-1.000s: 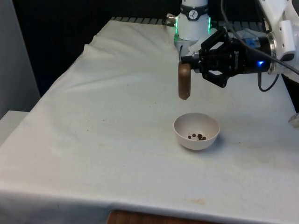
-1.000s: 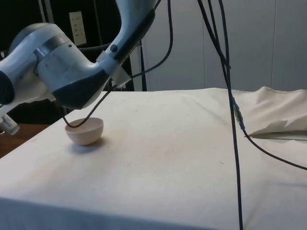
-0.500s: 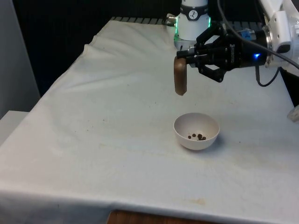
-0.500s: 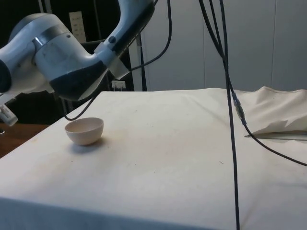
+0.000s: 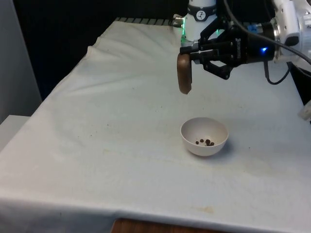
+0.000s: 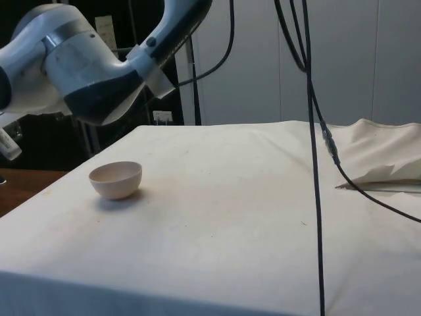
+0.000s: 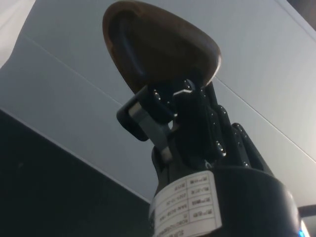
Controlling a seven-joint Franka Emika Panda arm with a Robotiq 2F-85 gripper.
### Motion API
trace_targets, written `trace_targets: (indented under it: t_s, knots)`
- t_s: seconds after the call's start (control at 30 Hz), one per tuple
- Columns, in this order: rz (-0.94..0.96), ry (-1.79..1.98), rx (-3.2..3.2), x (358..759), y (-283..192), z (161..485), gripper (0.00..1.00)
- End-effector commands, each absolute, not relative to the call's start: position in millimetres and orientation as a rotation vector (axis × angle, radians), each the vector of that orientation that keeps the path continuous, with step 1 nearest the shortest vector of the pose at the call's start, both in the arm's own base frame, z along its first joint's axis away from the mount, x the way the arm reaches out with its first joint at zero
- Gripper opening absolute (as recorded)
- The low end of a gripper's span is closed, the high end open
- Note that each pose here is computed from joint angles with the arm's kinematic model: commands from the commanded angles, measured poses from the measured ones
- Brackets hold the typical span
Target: Pour the coffee beans from the cup into the bowl.
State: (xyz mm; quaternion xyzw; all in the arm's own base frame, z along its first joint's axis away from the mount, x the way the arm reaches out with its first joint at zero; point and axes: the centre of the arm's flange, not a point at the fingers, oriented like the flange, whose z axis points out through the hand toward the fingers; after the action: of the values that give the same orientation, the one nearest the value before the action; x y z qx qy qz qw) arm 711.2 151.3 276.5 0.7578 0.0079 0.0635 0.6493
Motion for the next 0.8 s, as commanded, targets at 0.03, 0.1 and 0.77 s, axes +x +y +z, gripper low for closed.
trace_targets:
  t_s: [0.03, 0.1, 0.77]
  knots:
    - [0.144, 0.021, 1.740, 711.6, 149.3, 281.3, 0.12]
    - [0.143, 0.016, 1.743, 711.9, 147.9, 283.8, 0.12]
    - [0.138, -0.034, 1.781, 711.3, 141.2, 317.0, 0.12]
